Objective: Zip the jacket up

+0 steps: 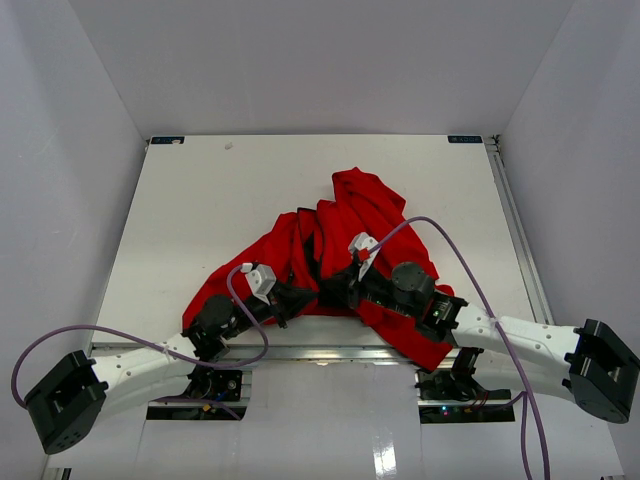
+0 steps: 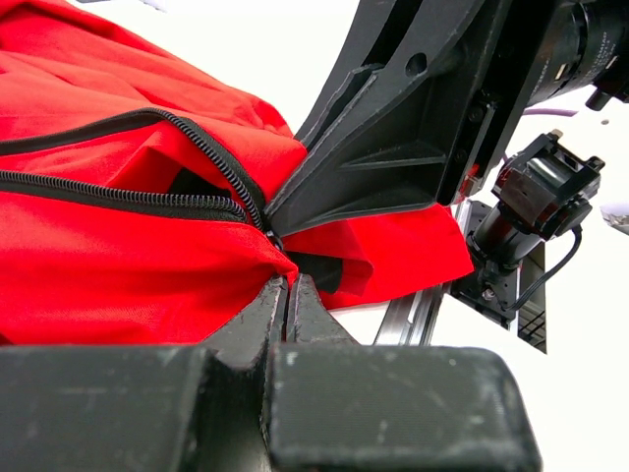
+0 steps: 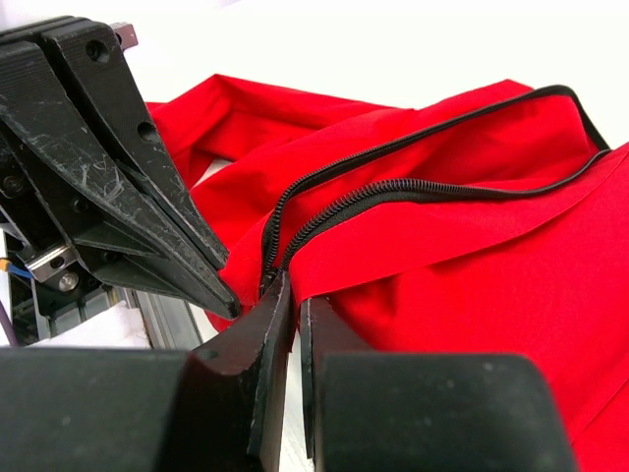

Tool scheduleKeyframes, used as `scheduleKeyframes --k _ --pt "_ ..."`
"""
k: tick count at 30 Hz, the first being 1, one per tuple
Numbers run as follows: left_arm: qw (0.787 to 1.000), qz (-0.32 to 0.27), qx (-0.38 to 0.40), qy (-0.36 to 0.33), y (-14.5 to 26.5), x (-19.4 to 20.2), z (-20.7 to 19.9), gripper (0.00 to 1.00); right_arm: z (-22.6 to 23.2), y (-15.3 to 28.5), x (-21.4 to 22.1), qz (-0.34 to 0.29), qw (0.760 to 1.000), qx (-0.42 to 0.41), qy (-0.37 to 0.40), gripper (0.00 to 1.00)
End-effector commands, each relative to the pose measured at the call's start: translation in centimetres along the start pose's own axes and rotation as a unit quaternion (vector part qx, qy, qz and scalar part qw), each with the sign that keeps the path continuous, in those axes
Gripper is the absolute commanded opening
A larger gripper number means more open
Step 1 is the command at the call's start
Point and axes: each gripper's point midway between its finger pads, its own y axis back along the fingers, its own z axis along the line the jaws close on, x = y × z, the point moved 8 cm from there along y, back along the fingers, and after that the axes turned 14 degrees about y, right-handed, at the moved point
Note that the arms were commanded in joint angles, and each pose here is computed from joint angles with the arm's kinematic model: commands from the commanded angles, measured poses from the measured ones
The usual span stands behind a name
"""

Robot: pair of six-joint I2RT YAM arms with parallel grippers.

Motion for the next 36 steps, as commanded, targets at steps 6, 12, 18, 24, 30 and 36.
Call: scheduleKeyframes --k 6,12,18,24,30,36 --pt "0.993 0.056 0.105 0.013 0.3 0.9 -2.0 0.00 -2.1 -0.1 -6.7 -0.116 0.992 0.047 0.024 0.08" --pt "0.991 0.063 0.119 0.015 0.3 0.9 -2.1 0.00 -2.6 -0.3 -7.6 -0.124 0.991 0.049 0.024 0.08" --pt "0.988 0.072 0.134 0.018 0.4 1.0 -2.3 0.00 -2.8 -0.4 -8.4 -0.133 0.990 0.040 0.025 0.08" --pt "0.991 0.065 0.116 0.025 0.1 0.7 -1.9 0.00 -2.2 -0.5 -7.0 -0.120 0.992 0.019 0.015 0.08" --pt "0.997 0.029 0.058 0.041 0.0 -0.3 -1.1 0.23 -1.4 0.1 -4.8 -0.110 0.994 0.001 0.001 0.08" --pt "0.998 -0.014 0.021 0.052 0.1 -1.4 -0.9 0.43 -1.0 0.4 -3.5 -0.105 0.994 -0.011 -0.010 0.08"
